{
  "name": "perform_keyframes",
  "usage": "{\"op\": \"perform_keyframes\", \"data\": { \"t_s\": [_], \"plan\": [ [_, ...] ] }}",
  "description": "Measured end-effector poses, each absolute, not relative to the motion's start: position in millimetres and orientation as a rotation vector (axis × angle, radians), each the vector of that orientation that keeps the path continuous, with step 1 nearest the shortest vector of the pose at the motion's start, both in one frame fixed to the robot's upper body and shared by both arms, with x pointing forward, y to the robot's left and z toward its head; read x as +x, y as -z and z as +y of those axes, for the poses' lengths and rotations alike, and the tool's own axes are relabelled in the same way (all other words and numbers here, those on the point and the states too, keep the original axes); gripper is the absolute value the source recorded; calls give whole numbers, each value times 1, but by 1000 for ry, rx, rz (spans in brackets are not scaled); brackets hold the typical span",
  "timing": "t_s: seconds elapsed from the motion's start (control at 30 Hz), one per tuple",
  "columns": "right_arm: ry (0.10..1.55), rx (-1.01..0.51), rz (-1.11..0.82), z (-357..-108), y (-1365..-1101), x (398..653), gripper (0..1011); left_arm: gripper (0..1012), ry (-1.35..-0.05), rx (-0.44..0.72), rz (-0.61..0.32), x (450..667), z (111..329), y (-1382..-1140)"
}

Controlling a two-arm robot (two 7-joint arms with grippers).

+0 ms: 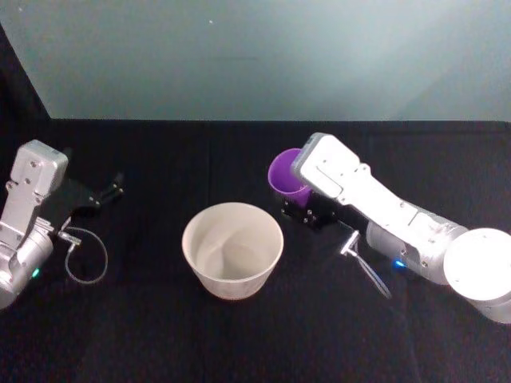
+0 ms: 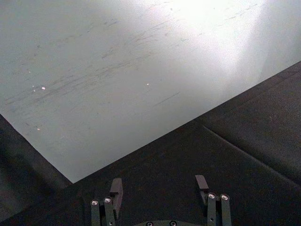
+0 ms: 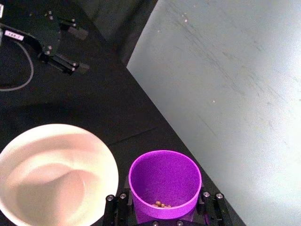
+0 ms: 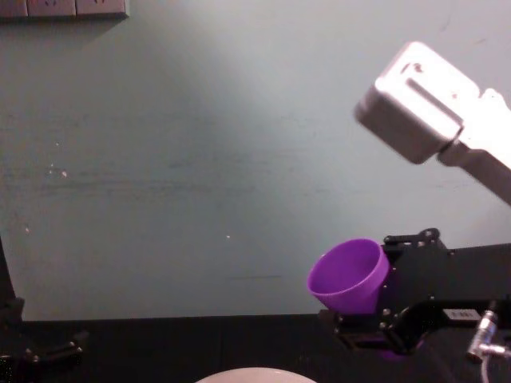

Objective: Pick up the cup and pour the mung beans from the cup into the bowl.

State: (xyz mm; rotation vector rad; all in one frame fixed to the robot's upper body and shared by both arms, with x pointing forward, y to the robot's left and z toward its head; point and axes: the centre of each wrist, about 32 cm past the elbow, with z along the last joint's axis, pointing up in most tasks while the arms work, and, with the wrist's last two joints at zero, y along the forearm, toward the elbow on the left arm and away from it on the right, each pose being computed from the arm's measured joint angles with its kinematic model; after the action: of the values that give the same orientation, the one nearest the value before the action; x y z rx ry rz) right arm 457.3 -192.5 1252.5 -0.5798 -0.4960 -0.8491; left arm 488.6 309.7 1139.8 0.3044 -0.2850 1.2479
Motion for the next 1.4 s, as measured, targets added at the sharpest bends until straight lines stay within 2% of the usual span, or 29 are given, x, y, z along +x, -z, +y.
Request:
{"op": "perform_keyframes", "data": {
  "t_s": [0.47, 1.4],
  "plan": [
    [799, -693, -634, -172, -1257, 460, 726, 1000, -1248, 304, -285, 489, 310, -1140],
    [682, -926, -925, -132, -1247, 453, 726, 1000, -1248, 304, -285, 489, 310, -1140]
  ]
}}
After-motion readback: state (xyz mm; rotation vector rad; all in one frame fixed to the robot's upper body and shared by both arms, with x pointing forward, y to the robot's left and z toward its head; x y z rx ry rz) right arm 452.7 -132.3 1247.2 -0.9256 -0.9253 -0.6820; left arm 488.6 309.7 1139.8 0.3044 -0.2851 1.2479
